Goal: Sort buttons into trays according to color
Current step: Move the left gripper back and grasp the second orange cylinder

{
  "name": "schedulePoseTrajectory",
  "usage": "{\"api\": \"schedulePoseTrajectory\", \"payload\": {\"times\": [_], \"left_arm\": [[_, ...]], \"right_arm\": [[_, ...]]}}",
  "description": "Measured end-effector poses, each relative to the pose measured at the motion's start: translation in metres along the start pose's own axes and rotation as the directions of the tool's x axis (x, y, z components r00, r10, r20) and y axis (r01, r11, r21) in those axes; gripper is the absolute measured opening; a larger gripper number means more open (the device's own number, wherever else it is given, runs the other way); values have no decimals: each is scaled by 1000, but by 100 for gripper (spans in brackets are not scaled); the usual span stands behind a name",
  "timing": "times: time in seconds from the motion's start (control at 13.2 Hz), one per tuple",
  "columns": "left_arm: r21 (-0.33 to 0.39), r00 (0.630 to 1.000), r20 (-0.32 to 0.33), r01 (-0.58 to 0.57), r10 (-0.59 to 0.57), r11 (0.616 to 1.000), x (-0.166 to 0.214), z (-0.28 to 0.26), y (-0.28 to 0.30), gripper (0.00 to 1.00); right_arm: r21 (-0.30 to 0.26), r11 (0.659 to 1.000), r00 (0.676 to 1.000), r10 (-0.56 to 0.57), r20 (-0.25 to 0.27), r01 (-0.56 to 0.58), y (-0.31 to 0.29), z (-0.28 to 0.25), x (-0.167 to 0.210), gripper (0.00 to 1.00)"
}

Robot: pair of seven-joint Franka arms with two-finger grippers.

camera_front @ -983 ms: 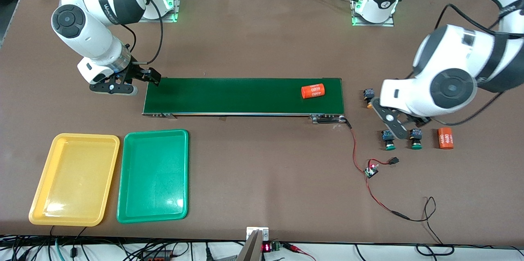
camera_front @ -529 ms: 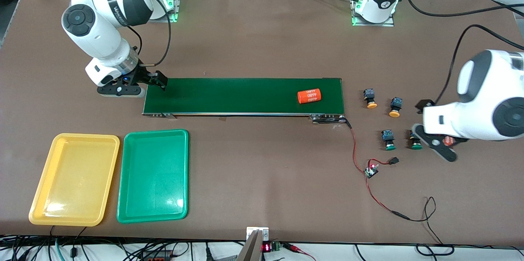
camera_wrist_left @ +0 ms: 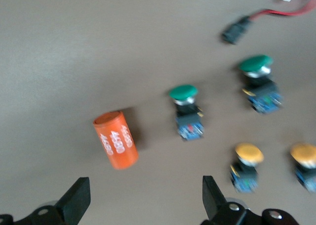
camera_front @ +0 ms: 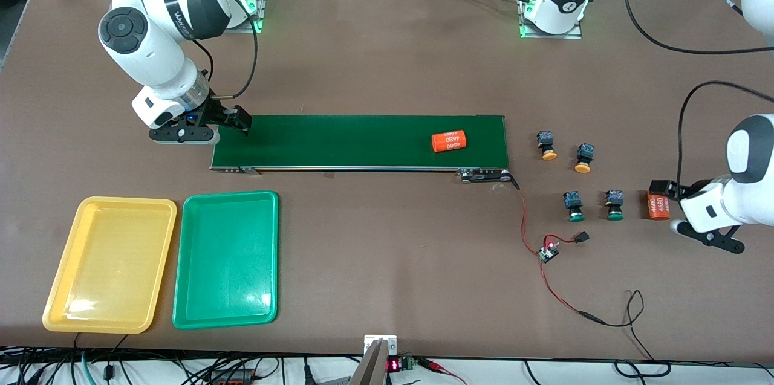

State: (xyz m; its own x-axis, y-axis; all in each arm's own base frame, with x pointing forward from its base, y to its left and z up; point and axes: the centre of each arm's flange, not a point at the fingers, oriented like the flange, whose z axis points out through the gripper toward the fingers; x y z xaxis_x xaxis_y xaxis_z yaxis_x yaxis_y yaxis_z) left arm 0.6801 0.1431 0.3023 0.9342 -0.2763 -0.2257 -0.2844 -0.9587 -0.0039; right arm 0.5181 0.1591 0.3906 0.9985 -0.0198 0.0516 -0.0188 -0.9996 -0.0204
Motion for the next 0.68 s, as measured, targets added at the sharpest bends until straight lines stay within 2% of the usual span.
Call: {"api": "schedulePoseTrajectory", "payload": {"times": [0.23, 0.45, 0.68], "left_arm": [[-16, 996, -56, 72, -72, 997, -13, 50, -18, 100], [24, 992, -108, 67, -64, 997, -22, 79, -25, 100], [46, 991, -121, 60, -54, 997, -35, 106, -35, 100]], "right_arm": [[0, 1000, 1000, 0, -1, 0, 0, 0, 0, 100], [0, 1000, 1000, 0, 1, 0, 0, 1, 0, 100], [-1, 1000, 1000, 0, 1, 0, 0, 1, 0, 100]]}}
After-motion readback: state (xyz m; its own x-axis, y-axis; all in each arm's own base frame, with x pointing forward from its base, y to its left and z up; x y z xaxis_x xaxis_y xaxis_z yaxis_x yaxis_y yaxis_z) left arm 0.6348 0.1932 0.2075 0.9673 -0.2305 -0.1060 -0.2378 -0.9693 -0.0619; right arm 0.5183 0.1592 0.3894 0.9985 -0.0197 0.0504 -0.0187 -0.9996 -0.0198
